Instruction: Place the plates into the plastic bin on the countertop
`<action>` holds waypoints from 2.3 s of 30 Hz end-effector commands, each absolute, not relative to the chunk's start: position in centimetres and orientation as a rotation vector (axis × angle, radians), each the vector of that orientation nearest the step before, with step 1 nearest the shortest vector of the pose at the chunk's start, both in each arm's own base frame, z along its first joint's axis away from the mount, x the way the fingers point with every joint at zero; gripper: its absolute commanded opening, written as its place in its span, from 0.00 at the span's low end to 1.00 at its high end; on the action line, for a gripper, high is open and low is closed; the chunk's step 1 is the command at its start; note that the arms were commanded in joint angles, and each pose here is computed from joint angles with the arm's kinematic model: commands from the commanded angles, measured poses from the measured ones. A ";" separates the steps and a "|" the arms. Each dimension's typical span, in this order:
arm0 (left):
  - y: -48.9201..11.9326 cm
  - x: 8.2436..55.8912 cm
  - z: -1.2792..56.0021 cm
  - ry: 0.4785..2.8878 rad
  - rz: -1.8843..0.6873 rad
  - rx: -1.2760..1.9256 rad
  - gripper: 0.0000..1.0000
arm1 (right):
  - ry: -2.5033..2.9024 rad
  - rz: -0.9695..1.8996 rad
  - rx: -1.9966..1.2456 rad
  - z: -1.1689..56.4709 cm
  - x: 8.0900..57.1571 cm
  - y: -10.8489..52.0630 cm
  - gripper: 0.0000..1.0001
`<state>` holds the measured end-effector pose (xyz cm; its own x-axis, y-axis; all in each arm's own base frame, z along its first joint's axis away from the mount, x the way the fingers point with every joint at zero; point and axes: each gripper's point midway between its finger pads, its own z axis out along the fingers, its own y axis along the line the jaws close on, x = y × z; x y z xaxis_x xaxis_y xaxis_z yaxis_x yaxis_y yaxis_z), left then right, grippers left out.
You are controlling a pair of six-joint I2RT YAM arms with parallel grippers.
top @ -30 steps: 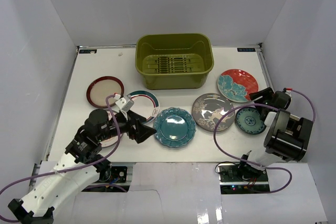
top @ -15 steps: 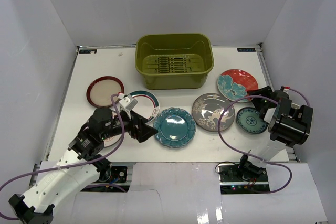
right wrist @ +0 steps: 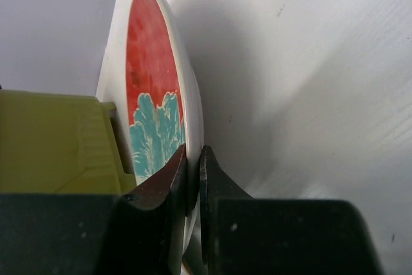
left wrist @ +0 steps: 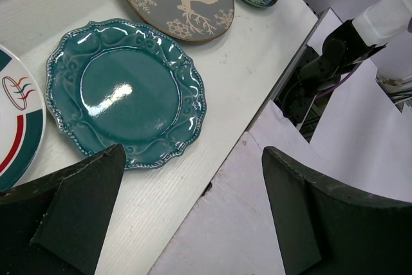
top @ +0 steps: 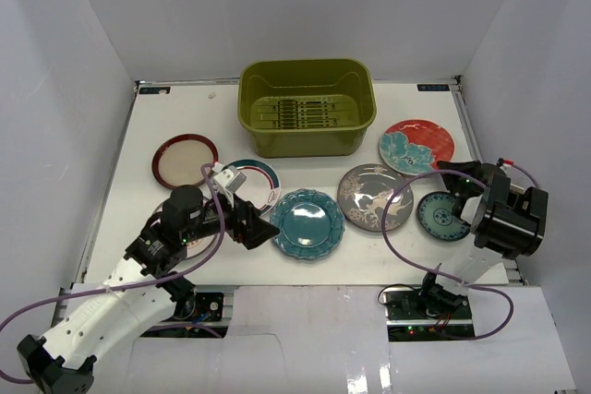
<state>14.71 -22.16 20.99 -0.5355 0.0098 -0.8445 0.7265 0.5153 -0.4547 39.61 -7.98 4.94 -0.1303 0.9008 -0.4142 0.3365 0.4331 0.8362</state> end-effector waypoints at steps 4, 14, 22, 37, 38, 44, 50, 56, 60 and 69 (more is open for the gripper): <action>-22.1 14.7 21.0 1.918 -1.074 0.607 0.98 | 1.345 0.736 0.821 20.5 40.6 -8.7 0.08; -21.9 15.3 20.1 1.970 -1.053 0.556 0.98 | 1.178 0.807 0.605 34.4 37.6 -4.7 0.08; -21.6 16.7 17.1 2.175 -1.010 0.308 0.98 | 1.345 0.829 0.252 41.1 41.5 7.5 0.08; -20.4 15.4 8.7 2.483 -0.952 -0.033 0.93 | 1.604 0.904 0.050 36.9 50.6 22.6 0.08; -20.3 15.6 8.5 2.481 -0.942 -0.050 0.92 | 1.640 0.904 0.045 35.4 51.3 23.5 0.08; -20.3 16.1 7.0 2.495 -0.918 -0.095 0.90 | 1.734 0.868 0.009 31.8 53.6 25.8 0.08; -20.8 17.0 6.0 2.511 -0.891 -0.117 0.89 | 1.833 0.845 0.019 26.5 54.8 26.3 0.08; -21.0 17.9 4.8 2.534 -0.844 -0.135 0.84 | 1.919 0.770 0.020 22.2 55.6 25.8 0.13; -21.0 18.2 3.8 2.550 -0.811 -0.159 0.81 | 1.954 0.708 -0.012 20.9 55.6 25.5 0.58; -21.5 19.7 2.8 2.523 -0.792 -0.213 0.71 | 1.921 0.664 -0.101 24.3 53.8 25.5 0.98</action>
